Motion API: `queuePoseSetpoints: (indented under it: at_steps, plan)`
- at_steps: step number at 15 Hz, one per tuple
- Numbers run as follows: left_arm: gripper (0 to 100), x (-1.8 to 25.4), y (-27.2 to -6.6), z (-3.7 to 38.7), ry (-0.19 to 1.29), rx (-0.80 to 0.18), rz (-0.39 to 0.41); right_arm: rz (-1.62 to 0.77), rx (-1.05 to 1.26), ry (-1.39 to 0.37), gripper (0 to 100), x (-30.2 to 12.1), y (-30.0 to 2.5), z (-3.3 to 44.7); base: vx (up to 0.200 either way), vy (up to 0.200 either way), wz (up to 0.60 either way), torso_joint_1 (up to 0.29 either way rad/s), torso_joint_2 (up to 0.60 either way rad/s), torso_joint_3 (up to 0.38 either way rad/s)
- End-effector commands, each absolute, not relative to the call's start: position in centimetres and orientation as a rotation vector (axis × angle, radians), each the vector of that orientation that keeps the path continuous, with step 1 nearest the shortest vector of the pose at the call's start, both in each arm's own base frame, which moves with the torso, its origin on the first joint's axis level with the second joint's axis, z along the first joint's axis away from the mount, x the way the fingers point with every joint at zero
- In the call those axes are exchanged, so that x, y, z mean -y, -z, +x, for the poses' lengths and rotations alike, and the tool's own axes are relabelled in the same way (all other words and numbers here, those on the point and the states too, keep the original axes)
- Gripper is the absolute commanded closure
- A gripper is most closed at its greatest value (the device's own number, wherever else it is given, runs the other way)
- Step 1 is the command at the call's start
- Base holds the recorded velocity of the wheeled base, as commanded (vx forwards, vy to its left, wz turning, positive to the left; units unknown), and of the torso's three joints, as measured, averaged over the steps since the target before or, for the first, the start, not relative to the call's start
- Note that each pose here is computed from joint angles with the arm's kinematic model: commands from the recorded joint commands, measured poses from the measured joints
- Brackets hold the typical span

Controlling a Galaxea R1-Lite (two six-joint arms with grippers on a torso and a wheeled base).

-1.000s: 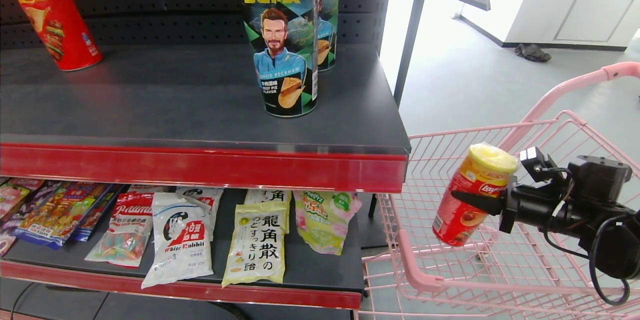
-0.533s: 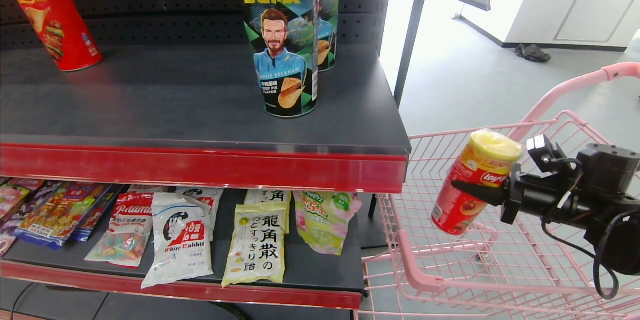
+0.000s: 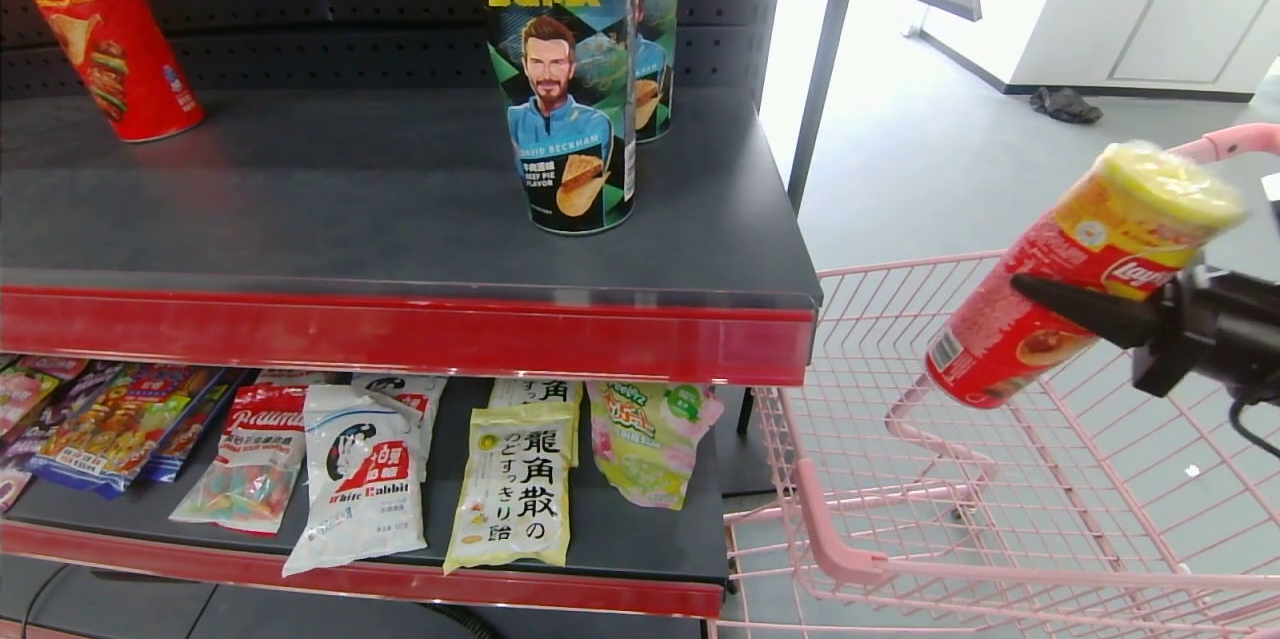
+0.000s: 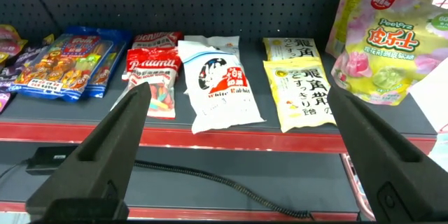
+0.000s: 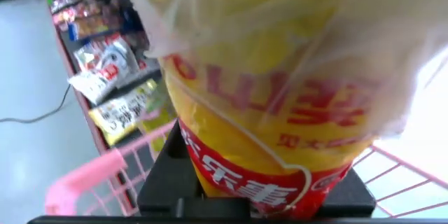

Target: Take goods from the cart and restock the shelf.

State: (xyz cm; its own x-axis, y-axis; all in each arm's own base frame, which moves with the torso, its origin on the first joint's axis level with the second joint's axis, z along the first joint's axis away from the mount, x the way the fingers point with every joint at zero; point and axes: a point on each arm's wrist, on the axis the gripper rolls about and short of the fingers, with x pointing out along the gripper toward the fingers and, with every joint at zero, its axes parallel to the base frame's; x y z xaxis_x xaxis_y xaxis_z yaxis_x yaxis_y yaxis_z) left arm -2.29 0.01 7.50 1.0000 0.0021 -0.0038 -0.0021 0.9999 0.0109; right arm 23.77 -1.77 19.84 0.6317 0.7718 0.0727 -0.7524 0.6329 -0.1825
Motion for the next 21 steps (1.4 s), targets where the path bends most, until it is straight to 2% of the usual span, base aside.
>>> queuePoseSetpoints:
  at_steps: [1, 4, 8, 10, 15, 18, 21]
  plan:
    - [0, 0.0, -7.5, -2.3, -0.003, -0.006, 0.012, -0.147, 0.271, -0.86, 100, 1.0, -24.5, 17.2, 0.0, 0.0, 0.0, 0.0, 0.0, 0.0]
    - [0, 0.0, -7.5, -2.3, -0.003, -0.005, 0.012, -0.08, 0.271, -0.871, 100, 0.0, -26.3, 11.0, 0.0, 0.0, 0.0, 0.0, 0.0, 0.0]
    - [0, 0.0, -7.5, -2.3, -0.003, -0.005, 0.012, 0.01, 0.148, -0.868, 100, -1.2, -24.0, 4.4, 0.0, 0.0, 0.0, 0.0, 0.0, 0.0]
    - [0, 0.0, -7.5, -2.3, -0.003, -0.005, 0.011, 0.019, 0.131, -0.878, 100, -1.3, -23.1, 3.9, 0.0, 0.0, 0.0, 0.0, 0.0, 0.0]
    - [0, 0.0, -7.5, -2.3, -0.003, -0.005, 0.011, -0.019, 0.186, -0.944, 100, -1.6, -24.6, 3.4, 0.0, 0.0, 0.0, 0.0, 0.0, 0.0]
    - [0, 0.0, -7.5, -2.3, -0.003, -0.005, 0.011, 0.042, 0.095, -1.007, 100, -1.7, -24.1, 6.0, 0.0, 0.0, 0.0, 0.0, 0.0, 0.0]
    - [0, 0.0, -7.5, -2.3, -0.003, -0.005, 0.012, -0.005, 0.081, -1.028, 100, -1.8, -24.6, 8.4, 0.0, 0.0, 0.0, 0.0, 0.0, 0.0]
